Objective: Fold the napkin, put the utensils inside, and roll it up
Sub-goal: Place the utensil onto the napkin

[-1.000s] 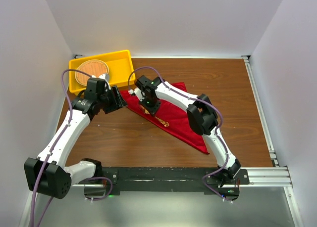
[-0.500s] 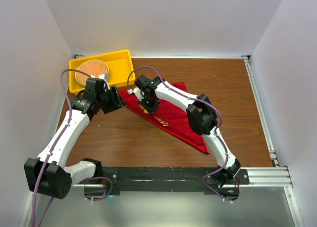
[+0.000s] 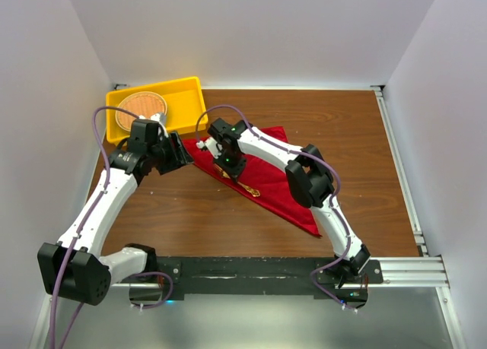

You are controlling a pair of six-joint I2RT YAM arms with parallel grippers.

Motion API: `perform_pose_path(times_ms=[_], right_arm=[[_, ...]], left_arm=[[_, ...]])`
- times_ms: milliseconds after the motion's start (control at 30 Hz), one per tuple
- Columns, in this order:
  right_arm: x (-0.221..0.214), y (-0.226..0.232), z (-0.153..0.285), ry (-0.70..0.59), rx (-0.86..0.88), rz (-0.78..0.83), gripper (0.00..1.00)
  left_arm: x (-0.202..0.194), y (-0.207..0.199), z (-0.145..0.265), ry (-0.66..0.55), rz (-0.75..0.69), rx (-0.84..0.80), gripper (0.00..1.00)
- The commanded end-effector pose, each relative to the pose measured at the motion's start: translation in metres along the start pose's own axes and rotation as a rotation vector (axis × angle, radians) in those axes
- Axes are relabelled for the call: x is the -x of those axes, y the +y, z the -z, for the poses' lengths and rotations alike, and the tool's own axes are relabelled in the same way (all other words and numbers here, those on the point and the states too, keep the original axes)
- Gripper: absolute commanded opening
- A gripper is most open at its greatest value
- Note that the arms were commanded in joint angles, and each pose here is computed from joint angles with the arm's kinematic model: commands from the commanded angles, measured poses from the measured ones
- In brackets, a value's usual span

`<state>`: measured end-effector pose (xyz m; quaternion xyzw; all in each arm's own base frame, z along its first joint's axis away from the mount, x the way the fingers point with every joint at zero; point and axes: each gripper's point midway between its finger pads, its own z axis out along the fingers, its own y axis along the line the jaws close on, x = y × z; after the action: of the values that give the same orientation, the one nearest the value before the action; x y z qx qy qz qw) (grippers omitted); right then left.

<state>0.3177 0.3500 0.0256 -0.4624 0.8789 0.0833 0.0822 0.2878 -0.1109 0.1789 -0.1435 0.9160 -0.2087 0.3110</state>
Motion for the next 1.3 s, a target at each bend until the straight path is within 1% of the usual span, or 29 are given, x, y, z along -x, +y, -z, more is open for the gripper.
perform_pose_path(times_ms=[0,467,600,700,800,900,933,1067,1100,1133,1167,1200,1233,1267], right_arm=[[0.008,0.009,0.01,-0.04,0.023,0.031,0.0],[0.003,0.01,0.007,-0.021,0.016,0.046,0.0],[0.003,0.009,0.008,-0.022,0.004,0.052,0.1],[0.002,0.008,0.007,-0.015,0.001,0.052,0.12],[0.003,0.01,0.009,-0.021,0.001,0.055,0.17],[0.005,0.01,0.017,-0.032,-0.007,0.046,0.23],[0.006,0.009,0.02,-0.036,-0.012,0.04,0.27],[0.01,0.006,0.048,-0.077,-0.058,0.0,0.36],[0.009,0.005,0.053,-0.08,-0.068,-0.007,0.38],[0.011,0.005,0.07,-0.11,-0.08,-0.014,0.4],[0.01,0.005,0.077,-0.119,-0.092,-0.034,0.44],[0.007,0.005,0.084,-0.123,-0.103,-0.044,0.46],[0.007,0.006,0.1,-0.151,-0.113,-0.051,0.47],[0.002,0.003,0.11,-0.153,-0.132,-0.062,0.48]], left_arm=[[0.012,-0.007,0.004,-0.031,-0.025,-0.034,0.58],[0.011,-0.004,0.004,-0.035,-0.024,-0.035,0.58],[0.011,-0.003,0.005,-0.038,-0.025,-0.033,0.58],[0.01,-0.002,0.004,-0.037,-0.024,-0.035,0.58],[0.009,-0.001,0.003,-0.037,-0.02,-0.036,0.58],[0.009,-0.001,0.002,-0.038,-0.008,-0.038,0.59],[0.01,0.0,0.0,-0.039,-0.005,-0.037,0.59],[0.019,0.002,-0.01,-0.053,0.03,-0.037,0.64],[0.021,0.009,-0.016,-0.047,0.06,-0.02,0.66],[0.023,0.011,-0.02,-0.051,0.072,-0.02,0.67],[0.03,0.008,-0.024,-0.067,0.08,-0.048,0.67],[0.031,0.019,-0.034,-0.06,0.119,-0.032,0.67],[0.032,0.023,-0.04,-0.06,0.132,-0.032,0.67],[0.039,0.026,-0.047,-0.079,0.14,-0.044,0.67]])
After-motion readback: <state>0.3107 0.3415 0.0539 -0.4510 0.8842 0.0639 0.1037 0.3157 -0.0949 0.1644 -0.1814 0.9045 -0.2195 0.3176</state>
